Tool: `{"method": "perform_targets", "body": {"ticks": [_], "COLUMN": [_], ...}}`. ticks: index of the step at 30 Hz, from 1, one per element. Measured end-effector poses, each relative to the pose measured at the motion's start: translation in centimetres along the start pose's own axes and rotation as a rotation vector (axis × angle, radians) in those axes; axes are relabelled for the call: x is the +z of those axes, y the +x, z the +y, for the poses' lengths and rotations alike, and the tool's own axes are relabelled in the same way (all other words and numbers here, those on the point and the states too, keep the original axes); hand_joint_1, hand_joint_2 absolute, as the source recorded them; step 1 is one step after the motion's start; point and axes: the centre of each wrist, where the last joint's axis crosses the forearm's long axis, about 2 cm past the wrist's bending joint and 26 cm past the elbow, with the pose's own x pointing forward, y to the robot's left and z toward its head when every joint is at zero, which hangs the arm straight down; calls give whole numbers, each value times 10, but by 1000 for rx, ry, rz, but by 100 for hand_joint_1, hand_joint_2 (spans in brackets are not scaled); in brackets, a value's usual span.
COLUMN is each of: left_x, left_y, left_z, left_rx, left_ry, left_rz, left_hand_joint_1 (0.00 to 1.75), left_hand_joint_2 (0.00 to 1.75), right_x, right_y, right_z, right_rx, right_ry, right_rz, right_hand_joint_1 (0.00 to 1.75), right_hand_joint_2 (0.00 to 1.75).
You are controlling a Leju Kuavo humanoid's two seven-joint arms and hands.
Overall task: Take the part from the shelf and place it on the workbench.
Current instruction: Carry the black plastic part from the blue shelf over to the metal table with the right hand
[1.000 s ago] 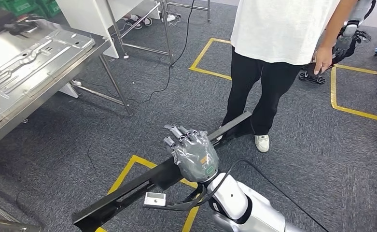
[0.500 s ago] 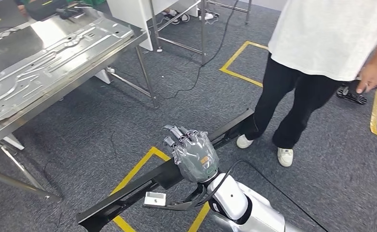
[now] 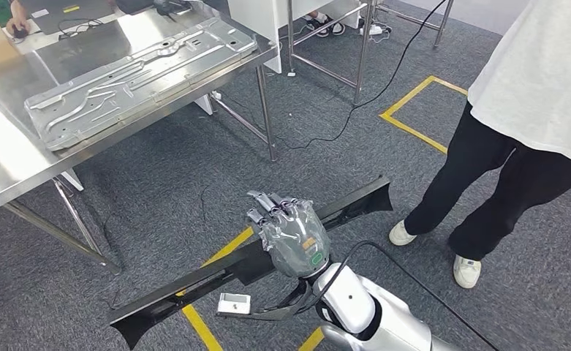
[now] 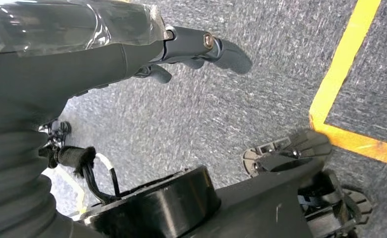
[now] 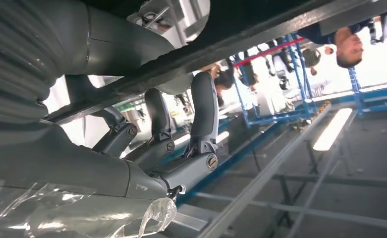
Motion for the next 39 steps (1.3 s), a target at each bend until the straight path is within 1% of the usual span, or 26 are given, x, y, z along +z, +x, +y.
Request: {"method": "perform_targets", "body": {"ticks": [8, 16, 23, 32, 39], "left_x": [-1, -1, 0, 0, -1], "left_y": [6, -3, -2, -4, 3], "left_z": [4, 2, 0, 0, 3], "left_rx": [13, 10, 48, 81, 96], "left_ry": [7, 7, 7, -4, -15], "left_rz": [-16, 6, 55, 75, 71], "left_hand_joint_1": [0, 0, 0, 0, 0], "left_hand_joint_2": [175, 175, 175, 175, 175], "right_x": [-2, -5, -3, -4, -5], "right_y": [0, -1, -1, 0, 1], "right_z": [-1, -5, -4, -5, -5], "right_rx": [1, -13, -13, -15, -20], "right_ry": [-1, -19, -14, -16, -19], "right_rz": [-4, -20, -23, -29, -34], "right_hand_joint_1": [175, 175, 175, 175, 175], "right_hand_joint_2": [175, 175, 175, 175, 175]}}
